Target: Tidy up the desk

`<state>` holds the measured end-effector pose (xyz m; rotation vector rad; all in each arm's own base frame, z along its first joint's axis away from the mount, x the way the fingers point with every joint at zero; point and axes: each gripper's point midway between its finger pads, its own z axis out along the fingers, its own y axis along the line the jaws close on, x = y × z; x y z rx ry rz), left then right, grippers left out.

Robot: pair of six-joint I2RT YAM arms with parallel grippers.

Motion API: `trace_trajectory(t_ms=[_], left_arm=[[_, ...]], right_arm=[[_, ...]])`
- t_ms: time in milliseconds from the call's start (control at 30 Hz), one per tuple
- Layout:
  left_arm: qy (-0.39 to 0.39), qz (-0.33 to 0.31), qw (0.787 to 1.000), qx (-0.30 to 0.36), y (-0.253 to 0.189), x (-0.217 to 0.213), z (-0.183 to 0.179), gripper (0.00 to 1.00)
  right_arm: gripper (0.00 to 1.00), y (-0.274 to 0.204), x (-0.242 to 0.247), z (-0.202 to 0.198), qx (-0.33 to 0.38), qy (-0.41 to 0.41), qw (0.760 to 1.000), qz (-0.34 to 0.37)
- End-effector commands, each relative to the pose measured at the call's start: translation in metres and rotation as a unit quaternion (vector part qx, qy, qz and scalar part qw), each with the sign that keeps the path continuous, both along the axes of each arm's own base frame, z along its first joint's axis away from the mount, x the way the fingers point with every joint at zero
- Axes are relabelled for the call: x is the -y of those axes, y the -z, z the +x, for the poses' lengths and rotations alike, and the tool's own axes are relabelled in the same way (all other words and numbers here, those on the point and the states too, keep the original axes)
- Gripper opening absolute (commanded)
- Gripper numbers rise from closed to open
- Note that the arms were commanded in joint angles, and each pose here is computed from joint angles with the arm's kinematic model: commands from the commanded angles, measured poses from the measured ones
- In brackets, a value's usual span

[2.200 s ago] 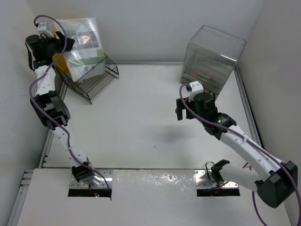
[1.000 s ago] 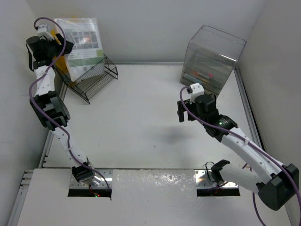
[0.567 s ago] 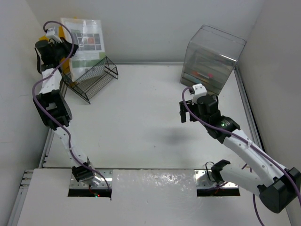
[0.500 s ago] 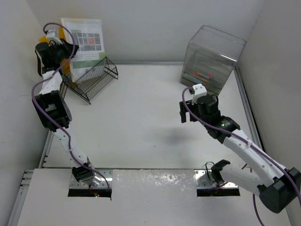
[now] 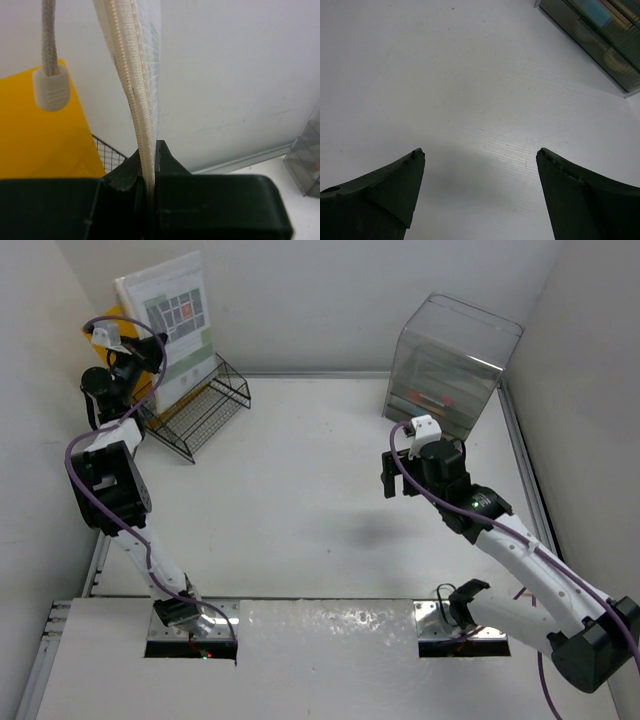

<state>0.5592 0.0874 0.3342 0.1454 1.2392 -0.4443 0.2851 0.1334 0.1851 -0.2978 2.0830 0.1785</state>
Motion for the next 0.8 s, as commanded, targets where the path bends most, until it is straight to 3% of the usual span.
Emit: trace_trajectory(t_ms=[0, 167, 467, 767], left_arm=[[0.019, 0.005, 0.992, 0.126, -0.064, 0.009, -0.029, 0.0], [0.035, 0.003, 0.989, 0.145, -0.058, 0.012, -0.028, 0.0], [-0.014, 0.029, 0.996, 0.088, -0.014, -0.003, -0.015, 0.0], [-0.038, -0.014, 0.998, 0.045, 0.025, -0.012, -0.02, 0.0]], right_arm=[[0.9, -0.026, -0.006, 0.004, 0.027, -0.001, 0.999, 0.026], [0.9, -0.028, -0.004, 0.002, 0.03, 0.001, 0.999, 0.024], [0.9, -0.031, -0.002, 0.001, 0.037, 0.004, 0.999, 0.029], [0.91, -0.031, -0.004, 0.001, 0.038, 0.0, 0.999, 0.035]])
